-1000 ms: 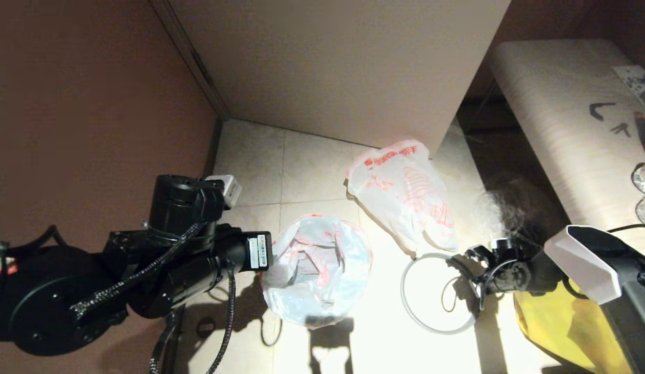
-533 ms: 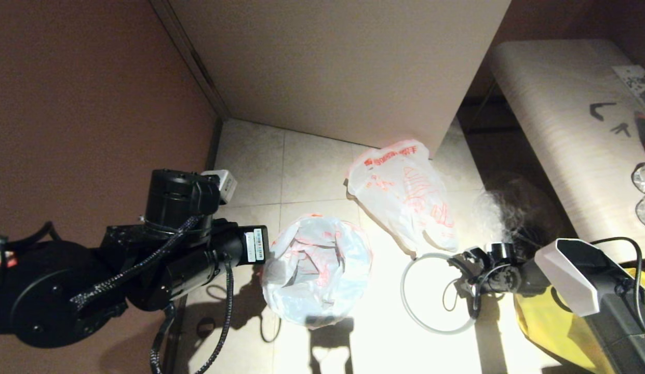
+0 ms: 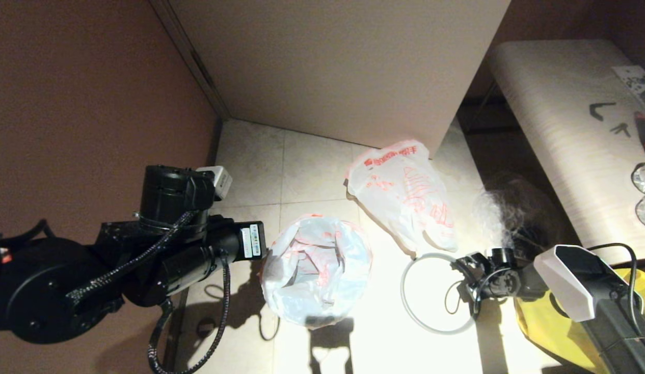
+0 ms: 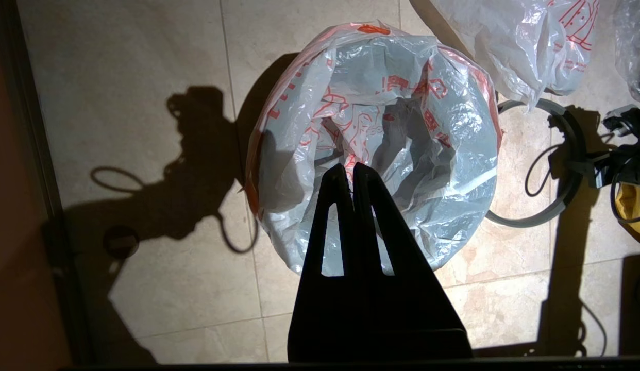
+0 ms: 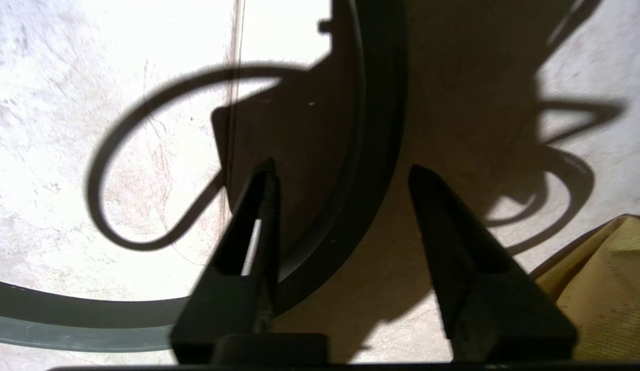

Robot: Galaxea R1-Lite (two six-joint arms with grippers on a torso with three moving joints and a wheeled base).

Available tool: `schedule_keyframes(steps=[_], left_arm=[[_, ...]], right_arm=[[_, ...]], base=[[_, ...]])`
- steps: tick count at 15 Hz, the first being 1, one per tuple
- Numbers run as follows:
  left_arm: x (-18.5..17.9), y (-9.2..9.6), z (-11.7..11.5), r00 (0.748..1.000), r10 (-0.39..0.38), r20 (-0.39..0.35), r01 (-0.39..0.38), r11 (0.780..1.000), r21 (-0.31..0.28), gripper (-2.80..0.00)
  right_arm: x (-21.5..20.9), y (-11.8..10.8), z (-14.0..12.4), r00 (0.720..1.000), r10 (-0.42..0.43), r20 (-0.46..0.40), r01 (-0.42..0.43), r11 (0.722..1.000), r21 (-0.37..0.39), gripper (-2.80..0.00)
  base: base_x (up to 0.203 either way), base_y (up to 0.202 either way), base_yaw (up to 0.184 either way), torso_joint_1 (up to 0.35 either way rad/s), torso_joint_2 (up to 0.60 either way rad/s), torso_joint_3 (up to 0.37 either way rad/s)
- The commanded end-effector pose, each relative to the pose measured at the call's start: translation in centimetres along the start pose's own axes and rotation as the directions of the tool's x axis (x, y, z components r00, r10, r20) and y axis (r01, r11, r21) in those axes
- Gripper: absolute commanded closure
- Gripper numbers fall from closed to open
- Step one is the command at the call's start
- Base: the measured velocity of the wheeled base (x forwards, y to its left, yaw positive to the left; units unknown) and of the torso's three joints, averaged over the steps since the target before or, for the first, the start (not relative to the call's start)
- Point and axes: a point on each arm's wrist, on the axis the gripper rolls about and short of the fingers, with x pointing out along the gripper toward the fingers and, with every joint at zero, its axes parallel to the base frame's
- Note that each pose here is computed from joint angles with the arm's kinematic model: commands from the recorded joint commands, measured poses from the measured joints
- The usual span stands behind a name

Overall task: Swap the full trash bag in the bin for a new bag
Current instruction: Place the trash can ring on the trash can

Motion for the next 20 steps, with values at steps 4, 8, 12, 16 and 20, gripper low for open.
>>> schedule_keyframes(steps=[4,8,12,16,20], left_arm=[[0.0,0.2,0.1,1.0,0.007,0.004,-0.007,1.0,-0.004,0.0],[-0.1,0.1,0.3,1.0,0.003,0.013,-0.003,1.0,-0.006,0.0],[-1.2,-0.1,0.9,0.999,-0.019,0.041,0.02,1.0,-0.009,0.0],[-2.1,-0.9,0.8,0.997,-0.058,0.043,0.058,0.998,0.006,0.0],[-2.8,-1.0,0.8,0.997,-0.071,0.031,0.071,0.997,0.016,0.0]], right_arm=[[0.6,0.2,-0.5,1.0,0.003,-0.006,-0.003,1.0,-0.002,0.0],[-0.2,0.0,-0.1,1.0,0.002,-0.01,-0.002,1.0,-0.001,0.0],[-4.0,0.3,-0.2,0.999,0.018,-0.045,-0.018,1.0,0.004,0.0],[-8.0,1.4,-1.3,0.998,0.028,-0.047,-0.028,1.0,0.0,0.0],[-13.1,1.4,0.1,1.0,0.02,0.023,-0.021,0.999,0.039,0.0]], base=[[0.0,0.0,0.0,0.0,0.0,0.0],[0.0,0.0,0.0,0.0,0.0,0.0],[0.0,0.0,0.0,0.0,0.0,0.0],[0.0,0.0,0.0,0.0,0.0,0.0],[0.0,0.0,0.0,0.0,0.0,0.0]])
